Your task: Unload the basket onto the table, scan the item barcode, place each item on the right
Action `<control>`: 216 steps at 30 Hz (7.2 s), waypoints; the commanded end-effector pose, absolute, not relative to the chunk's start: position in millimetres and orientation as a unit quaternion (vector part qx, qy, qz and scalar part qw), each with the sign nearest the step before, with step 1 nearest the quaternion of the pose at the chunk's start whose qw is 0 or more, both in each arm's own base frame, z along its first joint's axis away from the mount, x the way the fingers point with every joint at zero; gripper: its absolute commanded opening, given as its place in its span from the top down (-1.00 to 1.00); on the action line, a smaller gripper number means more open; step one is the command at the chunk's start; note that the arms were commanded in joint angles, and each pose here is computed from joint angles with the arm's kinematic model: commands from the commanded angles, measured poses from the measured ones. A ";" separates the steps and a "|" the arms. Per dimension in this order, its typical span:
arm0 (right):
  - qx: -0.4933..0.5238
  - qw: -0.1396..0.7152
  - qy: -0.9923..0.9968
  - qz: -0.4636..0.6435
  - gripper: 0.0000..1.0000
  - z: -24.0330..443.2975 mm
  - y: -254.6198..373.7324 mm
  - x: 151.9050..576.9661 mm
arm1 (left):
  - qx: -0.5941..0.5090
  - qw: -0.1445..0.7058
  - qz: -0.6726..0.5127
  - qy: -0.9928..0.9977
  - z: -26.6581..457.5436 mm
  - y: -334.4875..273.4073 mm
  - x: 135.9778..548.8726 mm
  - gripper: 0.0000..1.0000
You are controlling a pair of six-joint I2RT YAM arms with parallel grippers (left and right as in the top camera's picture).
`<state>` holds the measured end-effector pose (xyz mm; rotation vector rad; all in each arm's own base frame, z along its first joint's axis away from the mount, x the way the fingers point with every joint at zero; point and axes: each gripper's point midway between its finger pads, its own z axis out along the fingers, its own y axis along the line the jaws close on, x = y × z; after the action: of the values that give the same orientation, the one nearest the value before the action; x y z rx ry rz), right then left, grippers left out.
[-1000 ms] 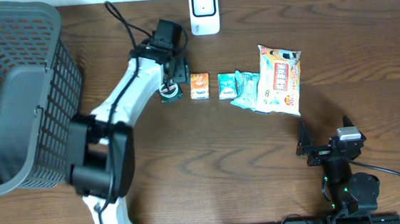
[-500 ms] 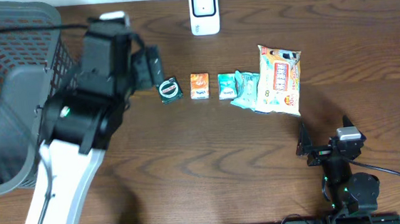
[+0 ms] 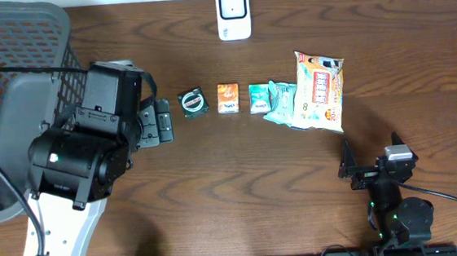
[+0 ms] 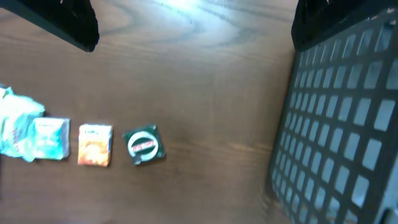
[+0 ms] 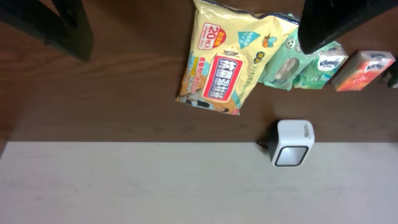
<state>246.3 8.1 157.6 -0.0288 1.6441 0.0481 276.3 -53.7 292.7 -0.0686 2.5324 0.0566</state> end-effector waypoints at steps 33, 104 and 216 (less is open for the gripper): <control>0.072 0.815 0.559 0.133 -0.99 264.6 4.9 230.0 | -0.025 0.292 0.036 0.955 291.1 -48.5 275.5 -0.96; 0.016 0.214 0.960 0.178 -0.98 107.0 9.8 439.0 | -0.025 0.292 0.036 0.955 291.1 -48.5 275.5 -0.95; 0.188 0.191 0.957 0.109 -0.98 85.1 -114.0 424.1 | -0.025 0.292 0.036 0.955 291.1 -48.5 275.5 -0.96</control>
<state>419.1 -109.7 73.7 0.5796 2.7364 0.1484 274.0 -52.3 289.3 -0.0664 2.5522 0.0709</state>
